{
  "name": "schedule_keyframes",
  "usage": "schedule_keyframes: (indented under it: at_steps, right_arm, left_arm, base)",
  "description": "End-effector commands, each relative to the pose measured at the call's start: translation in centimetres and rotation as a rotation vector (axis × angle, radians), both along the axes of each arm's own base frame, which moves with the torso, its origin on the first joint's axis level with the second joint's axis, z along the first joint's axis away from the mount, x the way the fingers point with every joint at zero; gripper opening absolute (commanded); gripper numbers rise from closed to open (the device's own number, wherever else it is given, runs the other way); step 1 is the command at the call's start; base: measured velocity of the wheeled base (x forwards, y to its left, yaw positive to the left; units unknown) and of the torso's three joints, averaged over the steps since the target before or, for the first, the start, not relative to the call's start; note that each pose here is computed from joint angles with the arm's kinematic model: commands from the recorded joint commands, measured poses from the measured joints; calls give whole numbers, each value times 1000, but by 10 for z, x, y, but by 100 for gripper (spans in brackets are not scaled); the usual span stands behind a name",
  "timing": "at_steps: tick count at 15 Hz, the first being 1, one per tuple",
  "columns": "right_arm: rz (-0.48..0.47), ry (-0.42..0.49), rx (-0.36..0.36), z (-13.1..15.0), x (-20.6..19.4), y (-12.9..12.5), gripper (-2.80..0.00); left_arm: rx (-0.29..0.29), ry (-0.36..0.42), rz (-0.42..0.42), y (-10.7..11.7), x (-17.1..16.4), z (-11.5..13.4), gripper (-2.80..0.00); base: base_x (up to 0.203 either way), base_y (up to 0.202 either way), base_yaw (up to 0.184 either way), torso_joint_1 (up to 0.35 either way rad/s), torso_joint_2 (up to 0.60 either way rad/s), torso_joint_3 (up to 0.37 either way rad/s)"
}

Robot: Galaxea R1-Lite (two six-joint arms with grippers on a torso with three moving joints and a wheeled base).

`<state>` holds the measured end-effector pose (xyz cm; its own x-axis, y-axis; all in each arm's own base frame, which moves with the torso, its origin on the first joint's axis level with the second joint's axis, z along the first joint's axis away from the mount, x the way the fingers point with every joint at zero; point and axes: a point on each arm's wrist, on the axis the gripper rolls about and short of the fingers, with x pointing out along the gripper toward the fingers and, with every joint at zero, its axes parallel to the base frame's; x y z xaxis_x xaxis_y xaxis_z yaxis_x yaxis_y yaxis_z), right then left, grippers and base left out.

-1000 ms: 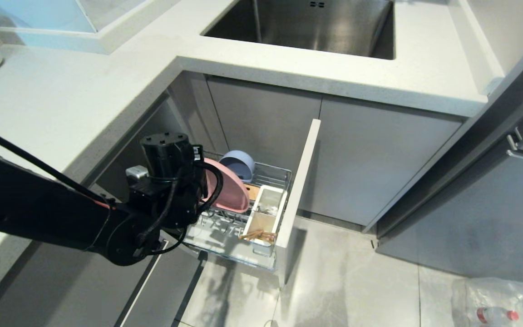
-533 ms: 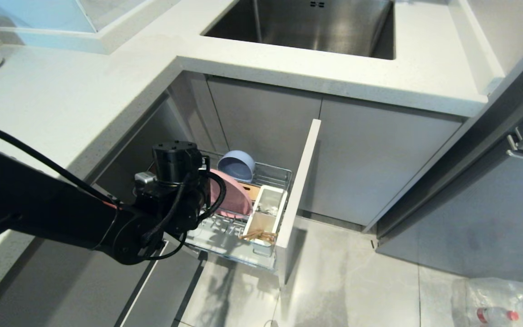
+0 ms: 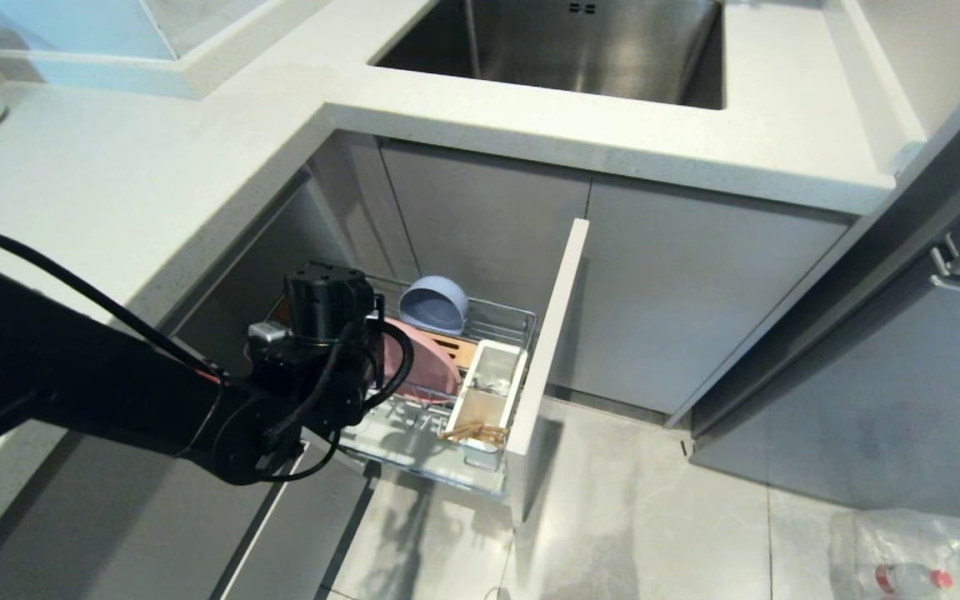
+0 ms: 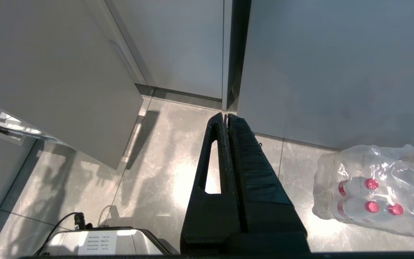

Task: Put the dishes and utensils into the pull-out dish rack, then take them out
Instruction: Pick up the plate and place it in the cupboard

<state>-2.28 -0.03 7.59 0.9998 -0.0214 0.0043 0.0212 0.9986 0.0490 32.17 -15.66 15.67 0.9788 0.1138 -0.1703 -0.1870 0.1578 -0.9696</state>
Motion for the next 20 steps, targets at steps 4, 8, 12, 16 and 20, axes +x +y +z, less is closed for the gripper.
schedule_keyframes:
  at_steps: [4,8,12,16,20]
  right_arm:
    - [0,1,0,0,0,0,-280]
    - [0,1,0,0,0,0,-280]
    - [0,1,0,0,0,0,-280]
    - [0,1,0,0,0,0,-280]
    - [0,1,0,0,0,0,-280]
  left_arm:
    - [1,14,9,0,3,-7,-280]
    - [9,34,13,0,6,-12,-280]
    - [9,32,16,1,6,-12,-280]
    - [10,28,13,1,5,-10,0]
    - [10,20,14,1,5,-7,0]
  base:
    - [0,0,0,0,0,0]
    - [0,0,0,0,0,0]
    - [0,0,0,0,0,0]
    - [0,0,0,0,0,0]
    - [0,0,0,0,0,0]
